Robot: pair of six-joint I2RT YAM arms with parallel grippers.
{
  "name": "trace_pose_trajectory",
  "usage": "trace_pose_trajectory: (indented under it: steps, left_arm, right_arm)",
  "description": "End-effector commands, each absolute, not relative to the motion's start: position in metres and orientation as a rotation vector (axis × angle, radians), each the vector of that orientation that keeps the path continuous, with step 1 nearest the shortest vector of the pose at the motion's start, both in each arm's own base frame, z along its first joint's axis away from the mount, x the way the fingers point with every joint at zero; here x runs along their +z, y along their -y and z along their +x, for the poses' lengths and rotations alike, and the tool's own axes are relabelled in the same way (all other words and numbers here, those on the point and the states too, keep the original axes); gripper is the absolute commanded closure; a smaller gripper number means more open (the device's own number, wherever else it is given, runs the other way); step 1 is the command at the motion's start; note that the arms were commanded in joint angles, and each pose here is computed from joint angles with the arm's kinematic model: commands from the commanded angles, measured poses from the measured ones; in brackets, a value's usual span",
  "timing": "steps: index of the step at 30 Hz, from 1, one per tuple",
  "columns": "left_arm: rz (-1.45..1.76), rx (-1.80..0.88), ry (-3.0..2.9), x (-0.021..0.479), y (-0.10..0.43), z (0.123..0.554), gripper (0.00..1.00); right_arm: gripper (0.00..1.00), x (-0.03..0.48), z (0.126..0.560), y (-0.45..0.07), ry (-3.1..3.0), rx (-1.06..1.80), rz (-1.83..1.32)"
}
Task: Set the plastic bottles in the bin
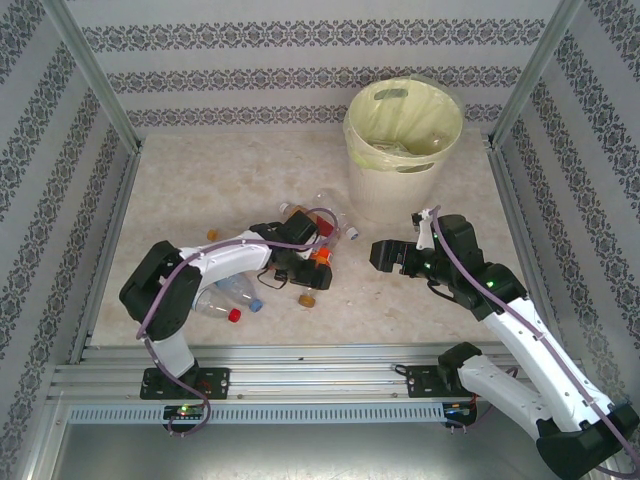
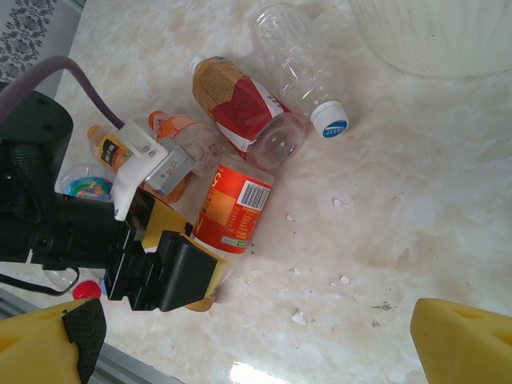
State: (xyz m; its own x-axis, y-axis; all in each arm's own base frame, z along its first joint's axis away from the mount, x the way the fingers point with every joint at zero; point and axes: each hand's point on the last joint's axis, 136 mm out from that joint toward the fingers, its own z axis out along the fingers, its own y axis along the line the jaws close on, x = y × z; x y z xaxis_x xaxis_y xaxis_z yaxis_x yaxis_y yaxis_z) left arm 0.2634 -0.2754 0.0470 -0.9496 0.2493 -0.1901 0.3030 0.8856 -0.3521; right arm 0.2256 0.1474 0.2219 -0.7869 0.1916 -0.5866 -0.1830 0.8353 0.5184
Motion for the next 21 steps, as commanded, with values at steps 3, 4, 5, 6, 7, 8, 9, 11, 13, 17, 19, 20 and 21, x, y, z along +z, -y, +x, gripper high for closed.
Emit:
trace_pose_trajectory:
  steps: [3,4,5,6,7,8,9,11,13,17,19,20,21]
  left_arm:
    - [0.472,-0.612,-2.893,0.046,0.288,0.265,0.19]
    - [0.473,-0.615,-2.894,0.045,0.288,0.264,0.20]
    - [0.473,-0.615,-2.897,0.043,0.288,0.264,0.21]
    - [0.473,-0.615,-2.898,0.043,0.288,0.264,0.22]
    - [0.473,-0.615,-2.899,0.042,0.288,0.263,0.24]
    - [0.474,-0.617,-2.901,0.041,0.288,0.263,0.25]
    - [0.475,-0.618,-2.902,0.041,0.288,0.262,0.27]
    - [0.484,-0.627,-2.897,0.042,0.289,0.262,0.31]
    - [0.492,-0.630,-2.890,0.044,0.289,0.262,0.35]
    - [0.499,-0.643,-2.867,0.050,0.290,0.263,0.43]
    - [0.503,-0.667,-2.847,0.054,0.292,0.263,0.47]
    - [0.504,-0.681,-2.836,0.057,0.292,0.262,0.48]
    - [0.509,-0.694,-2.823,0.059,0.293,0.261,0.48]
  right_arm:
    - [0.02,0.225,0.224,-0.147,-2.355,0.754,0.016]
    - [0.02,0.225,0.224,-0.147,-2.357,0.752,0.019]
    - [0.02,0.224,0.224,-0.147,-2.360,0.748,0.018]
    - [0.02,0.224,0.224,-0.146,-2.360,0.747,0.019]
    - [0.02,0.225,0.224,-0.147,-2.357,0.751,0.018]
    - [0.02,0.225,0.224,-0.147,-2.360,0.752,0.017]
    - [0.02,0.225,0.224,-0.147,-2.359,0.752,0.017]
    - [0.02,0.225,0.225,-0.148,-2.362,0.752,0.018]
    - [0.02,0.225,0.226,-0.148,-2.363,0.751,0.020]
    - [0.02,0.223,0.226,-0.147,-2.373,0.747,0.046]
    - [0.02,0.221,0.227,-0.145,-2.380,0.741,0.067]
    - [0.02,0.219,0.227,-0.145,-2.386,0.739,0.075]
    - [0.02,0.217,0.227,-0.145,-2.395,0.736,0.083]
